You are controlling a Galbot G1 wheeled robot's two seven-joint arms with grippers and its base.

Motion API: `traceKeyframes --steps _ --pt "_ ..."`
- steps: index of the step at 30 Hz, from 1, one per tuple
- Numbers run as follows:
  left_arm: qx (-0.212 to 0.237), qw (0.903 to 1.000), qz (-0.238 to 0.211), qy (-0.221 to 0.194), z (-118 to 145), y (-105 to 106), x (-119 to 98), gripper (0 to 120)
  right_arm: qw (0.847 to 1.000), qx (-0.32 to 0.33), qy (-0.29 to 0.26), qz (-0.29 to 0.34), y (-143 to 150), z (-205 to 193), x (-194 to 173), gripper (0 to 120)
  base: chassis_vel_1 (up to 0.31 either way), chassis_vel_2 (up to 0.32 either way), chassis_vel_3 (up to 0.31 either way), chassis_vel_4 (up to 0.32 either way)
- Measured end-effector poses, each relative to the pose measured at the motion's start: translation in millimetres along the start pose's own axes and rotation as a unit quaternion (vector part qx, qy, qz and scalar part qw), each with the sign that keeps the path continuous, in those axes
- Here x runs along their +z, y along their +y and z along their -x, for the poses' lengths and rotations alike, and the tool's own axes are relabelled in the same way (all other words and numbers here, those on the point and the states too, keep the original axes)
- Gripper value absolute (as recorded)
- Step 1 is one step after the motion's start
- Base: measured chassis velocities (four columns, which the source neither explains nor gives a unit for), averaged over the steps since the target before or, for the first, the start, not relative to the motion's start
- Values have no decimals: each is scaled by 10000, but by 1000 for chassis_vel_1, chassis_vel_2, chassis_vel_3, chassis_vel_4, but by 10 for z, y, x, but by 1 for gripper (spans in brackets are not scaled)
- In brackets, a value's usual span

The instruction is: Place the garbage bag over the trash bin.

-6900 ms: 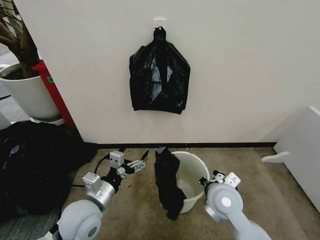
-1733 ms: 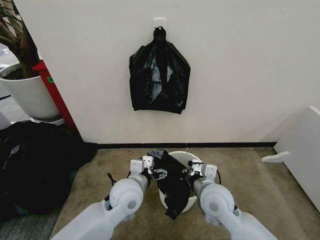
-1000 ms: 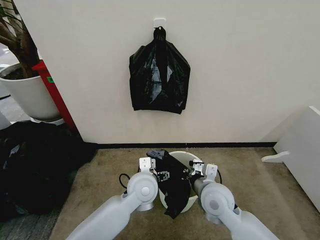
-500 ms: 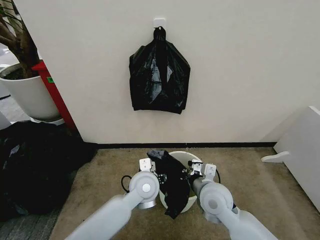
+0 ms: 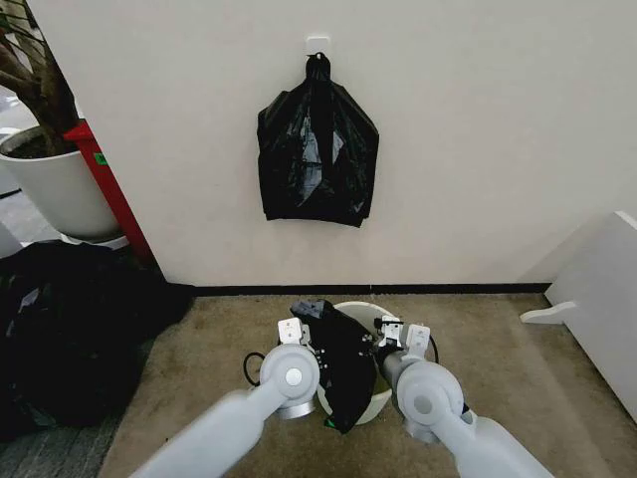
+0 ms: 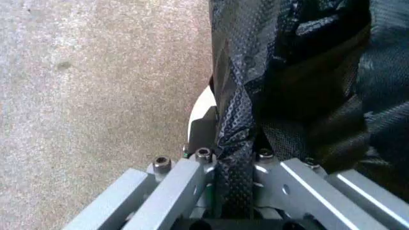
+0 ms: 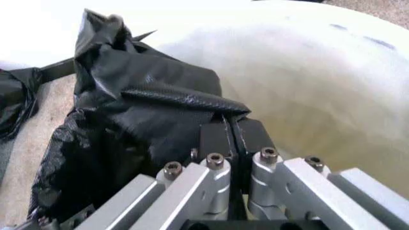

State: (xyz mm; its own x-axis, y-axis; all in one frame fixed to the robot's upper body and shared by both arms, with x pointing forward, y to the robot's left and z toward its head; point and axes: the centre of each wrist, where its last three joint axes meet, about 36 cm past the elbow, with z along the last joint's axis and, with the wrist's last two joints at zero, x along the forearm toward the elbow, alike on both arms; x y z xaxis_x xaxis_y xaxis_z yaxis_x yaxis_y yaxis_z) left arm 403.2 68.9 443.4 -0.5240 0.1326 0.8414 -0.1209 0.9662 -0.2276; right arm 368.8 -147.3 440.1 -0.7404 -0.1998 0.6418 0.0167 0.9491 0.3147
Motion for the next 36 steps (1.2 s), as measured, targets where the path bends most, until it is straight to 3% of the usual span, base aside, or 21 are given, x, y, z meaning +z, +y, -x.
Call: traceKeyframes --steps 6,10,15,19,22,23,27,36 --pt "8 10000 -25 -35 -11 -18 20 1 10000 14 -56 9 -9 -50 -20 0 0 0 0 0" --pt "39 9996 -57 -273 -82 -39 36 1 9998 -14 -178 13 -5 -181 -56 0 0 0 0 0" --pt "416 9940 -219 -992 -247 -147 -2 1 9985 -170 -514 -24 57 -505 -79 0 0 0 0 0" --pt "725 9882 -199 -1338 -377 -178 -79 1 9959 -310 -843 -71 114 -761 -128 0 0 0 0 0" --pt "1062 9775 -2 -1820 -428 -117 -104 1 9926 -420 -1129 -129 130 -988 -155 0 0 0 0 0" --pt "1062 9775 -2 -1820 -428 -117 -104 1 9926 -420 -1129 -129 130 -988 -155 0 0 0 0 0" --pt "1245 9624 367 -2386 -472 30 -94 1 9889 -405 -1411 -224 57 -1136 -180 0 0 0 0 0" --pt "1020 9548 275 -2778 -492 296 -288 1 9837 59 -1783 -218 -213 -1252 -331 0 0 0 0 0"
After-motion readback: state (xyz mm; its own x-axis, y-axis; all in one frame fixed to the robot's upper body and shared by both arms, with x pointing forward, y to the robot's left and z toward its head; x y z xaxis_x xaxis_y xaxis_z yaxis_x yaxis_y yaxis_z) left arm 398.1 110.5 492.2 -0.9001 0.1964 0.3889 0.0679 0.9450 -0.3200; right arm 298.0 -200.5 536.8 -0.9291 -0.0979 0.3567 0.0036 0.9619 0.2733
